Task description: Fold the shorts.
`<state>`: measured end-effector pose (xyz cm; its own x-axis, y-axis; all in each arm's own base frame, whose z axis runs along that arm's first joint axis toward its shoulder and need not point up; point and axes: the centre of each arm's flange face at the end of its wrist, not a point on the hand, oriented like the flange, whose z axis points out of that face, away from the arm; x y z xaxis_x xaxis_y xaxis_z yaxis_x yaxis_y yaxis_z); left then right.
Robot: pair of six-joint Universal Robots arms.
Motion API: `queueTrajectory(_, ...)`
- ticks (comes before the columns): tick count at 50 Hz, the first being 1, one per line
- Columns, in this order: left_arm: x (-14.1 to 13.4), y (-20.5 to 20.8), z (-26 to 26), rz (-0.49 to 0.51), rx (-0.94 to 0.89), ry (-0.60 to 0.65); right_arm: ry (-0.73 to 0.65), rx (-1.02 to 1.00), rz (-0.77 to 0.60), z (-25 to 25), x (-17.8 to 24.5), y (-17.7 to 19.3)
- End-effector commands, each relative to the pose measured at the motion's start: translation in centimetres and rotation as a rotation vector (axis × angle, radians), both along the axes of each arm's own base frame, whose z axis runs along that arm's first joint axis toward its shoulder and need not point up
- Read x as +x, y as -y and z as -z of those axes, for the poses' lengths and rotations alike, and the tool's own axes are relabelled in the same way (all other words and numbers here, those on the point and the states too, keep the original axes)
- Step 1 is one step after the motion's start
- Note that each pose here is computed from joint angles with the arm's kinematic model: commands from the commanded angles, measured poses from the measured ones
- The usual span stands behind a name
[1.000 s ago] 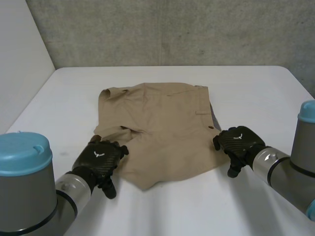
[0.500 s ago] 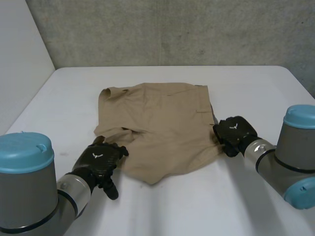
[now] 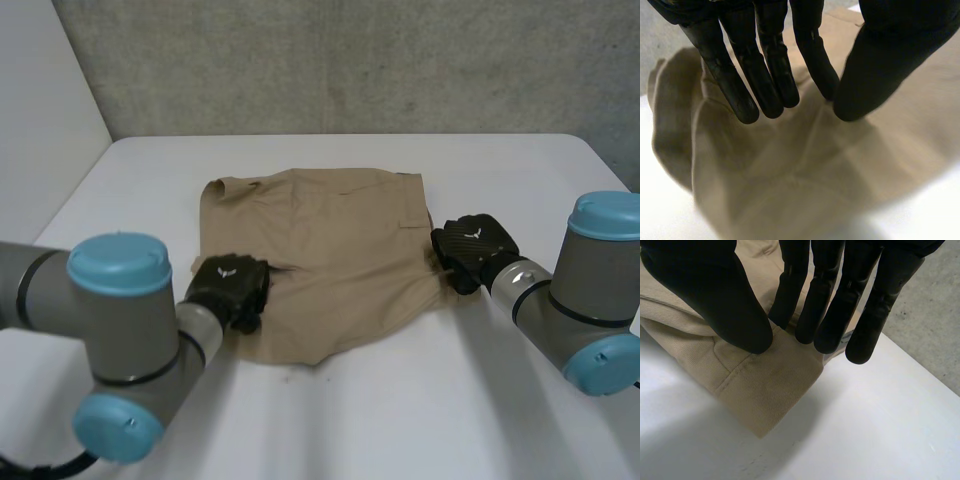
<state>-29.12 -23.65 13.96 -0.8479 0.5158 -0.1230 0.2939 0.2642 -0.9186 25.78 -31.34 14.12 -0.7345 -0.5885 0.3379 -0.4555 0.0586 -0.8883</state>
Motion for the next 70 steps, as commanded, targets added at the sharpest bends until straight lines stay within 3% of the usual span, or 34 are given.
queueTrajectory(1, -2.4, 4.5, -2.4, -0.001, -0.125, -0.076, -0.002, 0.001, 0.000, 0.0, 0.0, -0.1)
queueTrajectory(5, -3.0, 6.7, -1.7, -0.010, -0.142, -0.057, -0.005, 0.000, 0.010, 0.0, -0.1, 0.0)
queueTrajectory(11, -2.9, 6.7, -0.9, 0.012, -0.119, 0.028, -0.012, 0.003, 0.026, 0.1, -0.2, 0.0)
queueTrajectory(15, -2.5, 5.1, -1.4, 0.025, -0.082, 0.048, -0.013, 0.003, 0.027, 0.1, -0.3, -0.1)
queueTrajectory(24, 1.8, -2.5, -4.7, 0.018, -0.032, 0.039, -0.009, -0.002, 0.035, -0.2, -0.5, 0.1)
queueTrajectory(35, 3.4, -6.5, -2.1, 0.041, 0.078, 0.093, -0.013, 0.004, 0.029, 0.0, -0.4, -0.2)
queueTrajectory(70, -0.3, 1.0, 1.9, 0.020, 0.036, 0.091, -0.023, 0.019, 0.024, 0.4, -0.5, -0.8)
